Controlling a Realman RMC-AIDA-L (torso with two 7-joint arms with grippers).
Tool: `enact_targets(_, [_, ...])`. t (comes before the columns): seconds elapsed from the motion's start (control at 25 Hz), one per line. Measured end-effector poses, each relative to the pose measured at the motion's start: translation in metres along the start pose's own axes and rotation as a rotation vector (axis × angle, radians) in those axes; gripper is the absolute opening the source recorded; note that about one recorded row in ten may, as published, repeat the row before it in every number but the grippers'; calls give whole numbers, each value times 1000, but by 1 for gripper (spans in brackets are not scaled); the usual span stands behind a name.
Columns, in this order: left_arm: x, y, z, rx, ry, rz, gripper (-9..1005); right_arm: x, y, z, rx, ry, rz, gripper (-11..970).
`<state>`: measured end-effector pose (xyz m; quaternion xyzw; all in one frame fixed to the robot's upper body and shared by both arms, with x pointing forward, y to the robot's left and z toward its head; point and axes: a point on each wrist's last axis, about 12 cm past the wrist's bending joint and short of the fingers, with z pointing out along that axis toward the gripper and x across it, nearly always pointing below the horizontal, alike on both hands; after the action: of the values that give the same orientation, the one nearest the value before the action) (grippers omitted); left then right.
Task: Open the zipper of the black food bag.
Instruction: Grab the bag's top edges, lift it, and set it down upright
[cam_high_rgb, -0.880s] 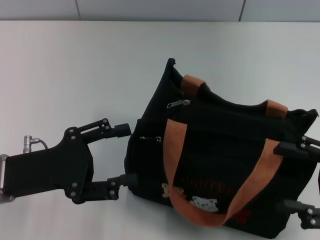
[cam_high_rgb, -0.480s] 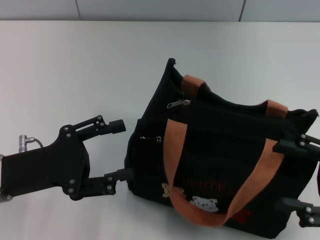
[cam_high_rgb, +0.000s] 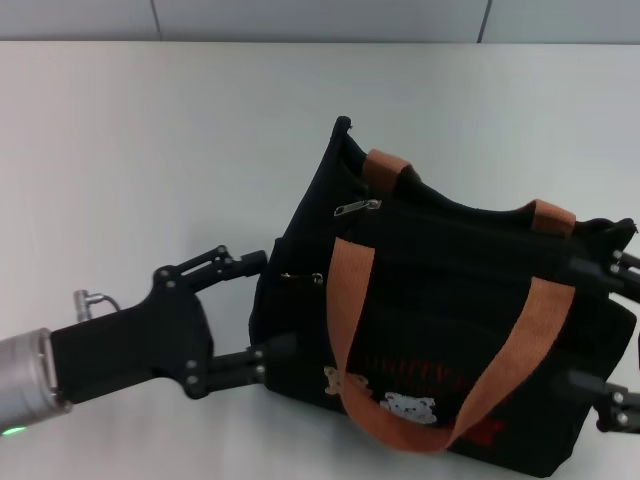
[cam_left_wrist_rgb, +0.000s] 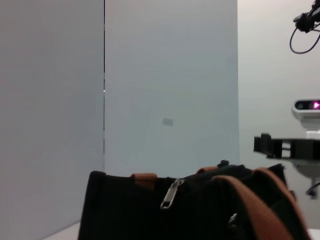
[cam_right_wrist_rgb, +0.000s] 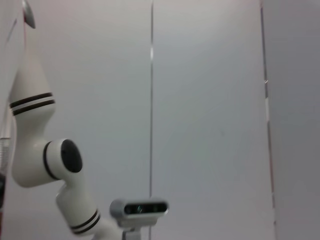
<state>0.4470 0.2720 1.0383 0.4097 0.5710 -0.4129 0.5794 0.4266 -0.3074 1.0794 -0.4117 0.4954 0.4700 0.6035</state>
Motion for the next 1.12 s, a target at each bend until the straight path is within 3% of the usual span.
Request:
enact_targets(0.36, [17,2,21,-174,6,74,742,-1,0,-3,70,-46,-21,818])
enact_targets(0.52, [20,-2,24,-208,-2,131,535,-1,1,-4,92,-60,-26,818])
enact_targets(1.0, [19,-6,32,-197,-20,213,196,-3,2,-7,197,-140,-68,818])
enact_targets(1.12, [15,-6,30,-228,-50,300,99,2,3,-4,311,-216,-60,818])
